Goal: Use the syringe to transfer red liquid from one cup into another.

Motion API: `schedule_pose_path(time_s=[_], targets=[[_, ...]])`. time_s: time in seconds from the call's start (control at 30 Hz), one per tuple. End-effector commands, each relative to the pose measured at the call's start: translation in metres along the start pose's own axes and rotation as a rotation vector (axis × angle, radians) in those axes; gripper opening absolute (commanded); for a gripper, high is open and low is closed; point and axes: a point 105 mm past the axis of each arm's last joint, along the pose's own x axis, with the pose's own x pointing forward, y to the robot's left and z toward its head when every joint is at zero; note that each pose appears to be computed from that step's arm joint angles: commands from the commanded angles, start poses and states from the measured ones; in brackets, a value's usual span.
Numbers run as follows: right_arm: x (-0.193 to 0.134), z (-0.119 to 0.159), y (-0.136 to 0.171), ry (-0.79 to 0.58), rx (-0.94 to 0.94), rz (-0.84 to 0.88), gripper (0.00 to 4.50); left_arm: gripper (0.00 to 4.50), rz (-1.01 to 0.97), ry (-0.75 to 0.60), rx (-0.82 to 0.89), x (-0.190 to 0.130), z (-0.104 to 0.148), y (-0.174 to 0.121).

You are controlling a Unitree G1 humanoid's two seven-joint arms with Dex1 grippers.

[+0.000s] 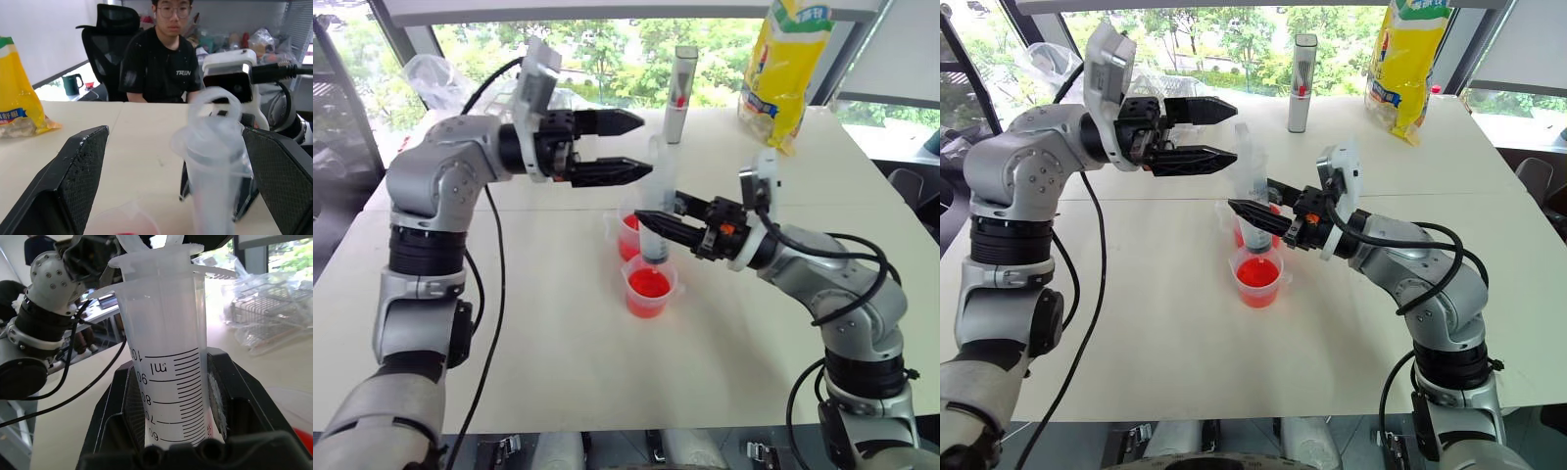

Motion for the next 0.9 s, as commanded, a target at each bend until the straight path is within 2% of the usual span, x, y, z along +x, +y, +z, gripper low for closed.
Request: schedule_pose_path(time_s=[0.03, 0.27, 0.53, 0.63, 0.77, 0.9], targets=[[0.001, 0.023, 0.005, -0.09, -0.064, 0.021, 1.39, 4.48, 0.063, 0.017, 0.016, -0.017, 0.001, 0.004], [0.001, 0.024, 0.004, -0.094, -0.064, 0.024, 1.39, 4.48, 0.204, 0.016, 0.013, -0.053, 0.007, 0.013], [0.0, 0.036, -0.005, -0.067, -0.071, -0.018, 1.39, 4.48, 0.206, -0.002, 0.002, -0.049, 0.002, 0.007], [-0.006, 0.047, -0.027, 0.001, -0.083, -0.109, 1.39, 4.48, 0.209, -0.002, -0.003, -0.048, -0.002, 0.006], [-0.014, 0.063, -0.065, 0.109, 0.027, -0.257, 1.39, 4.48, 0.211, 0.0, -0.004, -0.048, -0.008, 0.003], [-0.024, 0.044, -0.089, 0.412, 0.144, -0.375, 1.39, 4.48, 0.213, 0.012, -0.002, -0.047, -0.016, -0.002]])
